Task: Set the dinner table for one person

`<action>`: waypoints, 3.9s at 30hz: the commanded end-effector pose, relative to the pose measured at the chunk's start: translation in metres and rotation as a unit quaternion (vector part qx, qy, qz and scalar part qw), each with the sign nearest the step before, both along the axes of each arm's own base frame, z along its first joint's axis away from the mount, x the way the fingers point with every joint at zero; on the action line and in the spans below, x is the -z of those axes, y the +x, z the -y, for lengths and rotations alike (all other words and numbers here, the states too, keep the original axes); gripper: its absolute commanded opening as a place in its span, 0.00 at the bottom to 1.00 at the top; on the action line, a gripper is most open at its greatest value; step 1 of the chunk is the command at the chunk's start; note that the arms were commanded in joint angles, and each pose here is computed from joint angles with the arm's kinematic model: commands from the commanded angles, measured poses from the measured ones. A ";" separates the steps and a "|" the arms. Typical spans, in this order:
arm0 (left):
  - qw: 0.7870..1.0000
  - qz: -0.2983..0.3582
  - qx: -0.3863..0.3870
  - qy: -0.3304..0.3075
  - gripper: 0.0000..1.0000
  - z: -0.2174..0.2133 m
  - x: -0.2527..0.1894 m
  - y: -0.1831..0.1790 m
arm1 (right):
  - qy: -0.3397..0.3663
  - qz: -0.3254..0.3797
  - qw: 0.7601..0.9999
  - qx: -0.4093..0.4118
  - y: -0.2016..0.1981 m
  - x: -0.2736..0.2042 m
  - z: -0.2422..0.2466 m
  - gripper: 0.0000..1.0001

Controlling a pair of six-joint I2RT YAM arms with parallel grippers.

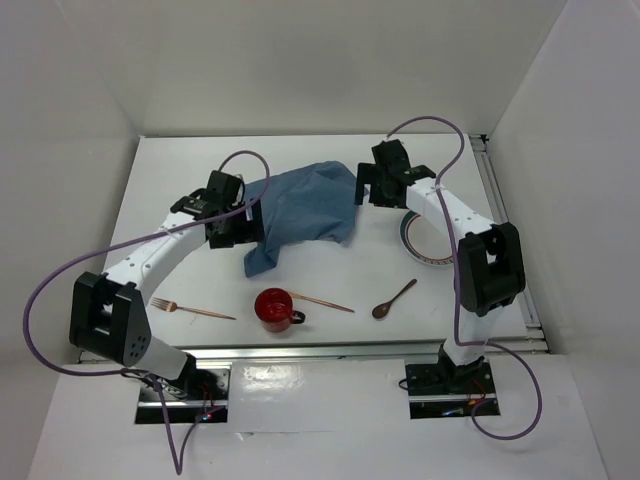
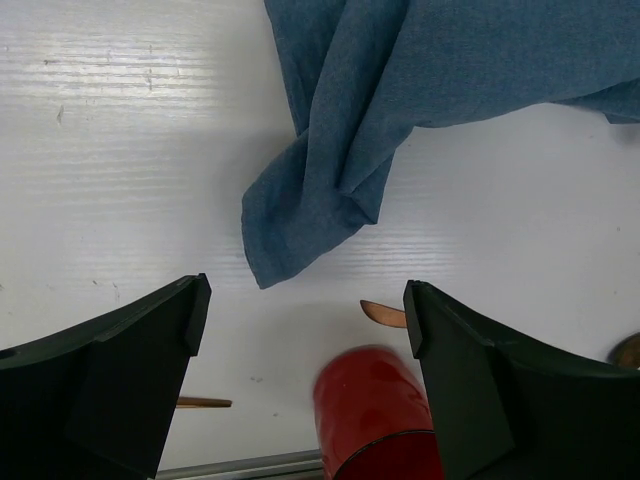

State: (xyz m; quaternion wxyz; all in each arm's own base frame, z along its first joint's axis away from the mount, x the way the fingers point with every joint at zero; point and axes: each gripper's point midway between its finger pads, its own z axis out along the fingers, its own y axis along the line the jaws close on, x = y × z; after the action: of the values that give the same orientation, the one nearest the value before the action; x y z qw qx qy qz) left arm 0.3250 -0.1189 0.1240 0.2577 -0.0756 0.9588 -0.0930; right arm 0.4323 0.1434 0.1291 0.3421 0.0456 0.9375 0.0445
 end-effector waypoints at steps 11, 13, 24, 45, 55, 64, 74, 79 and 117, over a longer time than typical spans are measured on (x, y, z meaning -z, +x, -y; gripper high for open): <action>1.000 0.004 -0.015 -0.019 0.99 -0.005 -0.003 -0.010 | 0.050 0.034 0.997 -0.053 -0.003 -0.022 -0.026 1.00; 1.000 0.007 -0.020 -0.020 0.99 -0.008 -0.002 -0.010 | 0.074 0.049 0.993 -0.072 -0.004 -0.034 -0.035 1.00; 0.997 -0.033 -0.010 -0.070 0.99 -0.012 0.029 -0.017 | 0.120 0.021 0.988 -0.097 -0.013 -0.020 -0.064 0.88; 0.984 -0.114 -0.013 -0.136 0.75 0.018 0.097 -0.007 | 0.149 -0.095 0.976 -0.128 -0.031 0.071 -0.097 0.73; 0.984 -0.112 -0.017 -0.138 0.11 0.020 0.093 0.002 | 0.186 -0.094 0.976 -0.059 -0.045 0.063 -0.081 0.78; 0.985 -0.104 -0.018 -0.136 0.00 0.020 0.082 0.008 | 0.239 -0.069 0.967 -0.059 -0.034 0.058 -0.094 0.52; 0.990 -0.051 -0.002 -0.133 0.00 0.018 0.023 0.040 | 0.170 0.000 0.984 -0.062 0.001 0.011 -0.075 0.00; 0.988 0.033 0.010 -0.149 0.00 0.006 -0.056 0.078 | 0.135 0.063 0.986 -0.075 0.020 -0.053 -0.054 0.00; 0.917 0.295 0.032 -0.267 0.00 -0.034 -0.273 0.218 | 0.142 0.350 0.915 -0.144 0.123 -0.306 0.013 0.00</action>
State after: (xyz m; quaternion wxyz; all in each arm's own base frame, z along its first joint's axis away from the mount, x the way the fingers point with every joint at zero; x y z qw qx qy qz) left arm 0.5433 -0.1001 0.3386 0.4302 -0.0956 0.8242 -0.3558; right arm 0.5642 0.1433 0.3523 0.5424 -0.0445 0.8076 0.2270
